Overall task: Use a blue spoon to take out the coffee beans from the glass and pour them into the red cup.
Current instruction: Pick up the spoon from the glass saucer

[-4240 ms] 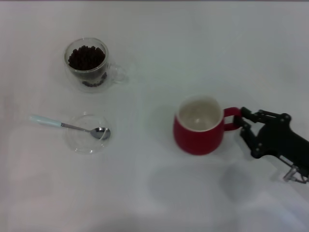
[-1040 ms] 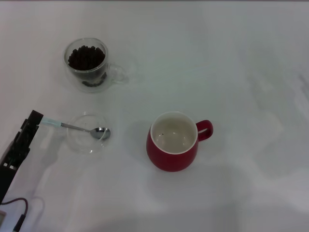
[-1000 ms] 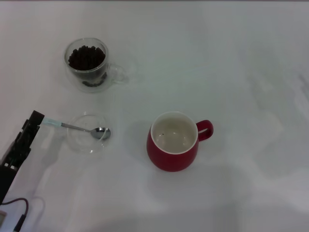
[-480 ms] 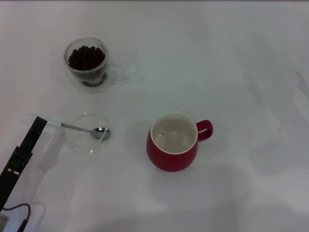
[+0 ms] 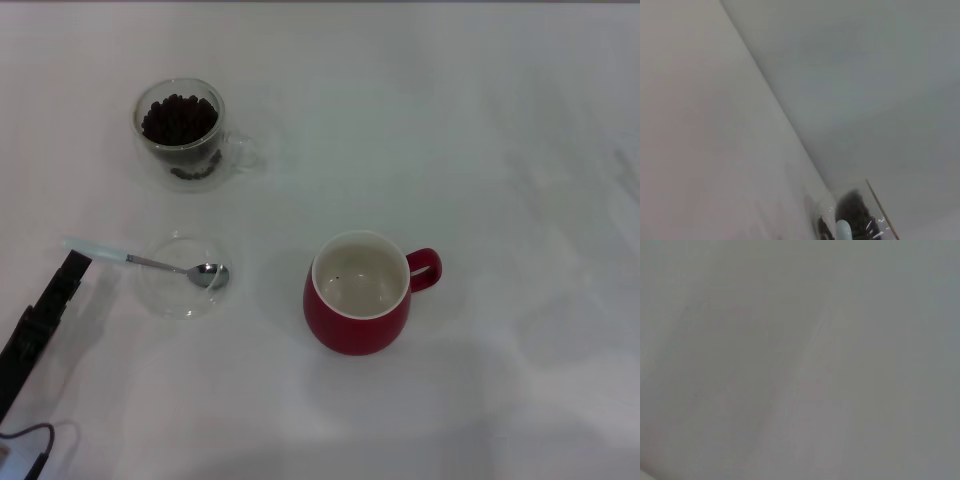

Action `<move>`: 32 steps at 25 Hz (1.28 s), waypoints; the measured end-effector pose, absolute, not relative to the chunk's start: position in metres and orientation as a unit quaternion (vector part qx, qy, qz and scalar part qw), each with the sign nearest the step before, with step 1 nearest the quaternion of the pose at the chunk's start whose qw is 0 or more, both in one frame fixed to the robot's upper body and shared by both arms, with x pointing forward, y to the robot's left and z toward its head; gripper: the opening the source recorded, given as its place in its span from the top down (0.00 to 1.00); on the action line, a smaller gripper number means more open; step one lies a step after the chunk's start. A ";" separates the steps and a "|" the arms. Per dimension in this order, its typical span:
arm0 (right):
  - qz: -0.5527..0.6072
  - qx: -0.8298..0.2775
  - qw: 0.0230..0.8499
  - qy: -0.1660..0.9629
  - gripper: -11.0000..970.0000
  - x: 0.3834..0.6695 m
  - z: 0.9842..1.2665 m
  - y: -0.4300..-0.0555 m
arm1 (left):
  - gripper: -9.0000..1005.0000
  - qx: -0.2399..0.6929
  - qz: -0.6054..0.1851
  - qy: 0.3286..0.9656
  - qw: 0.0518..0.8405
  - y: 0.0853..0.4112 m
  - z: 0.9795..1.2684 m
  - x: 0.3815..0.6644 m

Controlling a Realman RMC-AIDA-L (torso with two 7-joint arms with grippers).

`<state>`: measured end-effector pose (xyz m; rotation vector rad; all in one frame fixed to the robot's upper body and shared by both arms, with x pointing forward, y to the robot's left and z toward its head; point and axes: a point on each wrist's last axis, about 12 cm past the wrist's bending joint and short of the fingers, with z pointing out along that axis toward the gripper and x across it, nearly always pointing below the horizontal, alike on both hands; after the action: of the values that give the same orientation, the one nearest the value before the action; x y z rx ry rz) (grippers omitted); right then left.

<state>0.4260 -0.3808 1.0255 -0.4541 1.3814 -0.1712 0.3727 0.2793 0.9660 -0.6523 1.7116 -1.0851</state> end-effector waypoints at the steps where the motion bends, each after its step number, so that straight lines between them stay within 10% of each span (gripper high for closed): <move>1: -0.078 -0.207 0.744 0.631 0.09 0.426 1.025 -0.380 | 0.38 -0.266 -0.446 0.704 0.484 0.280 0.966 0.375; 32: -0.079 -0.195 0.768 0.604 0.09 0.403 1.028 -0.374 | 0.38 -0.208 -0.443 0.733 0.472 0.290 0.970 0.406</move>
<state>0.4031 -0.3741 1.0275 -0.4231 1.3116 -0.1720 0.4059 0.2897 0.9704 -0.5090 1.7960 -1.0859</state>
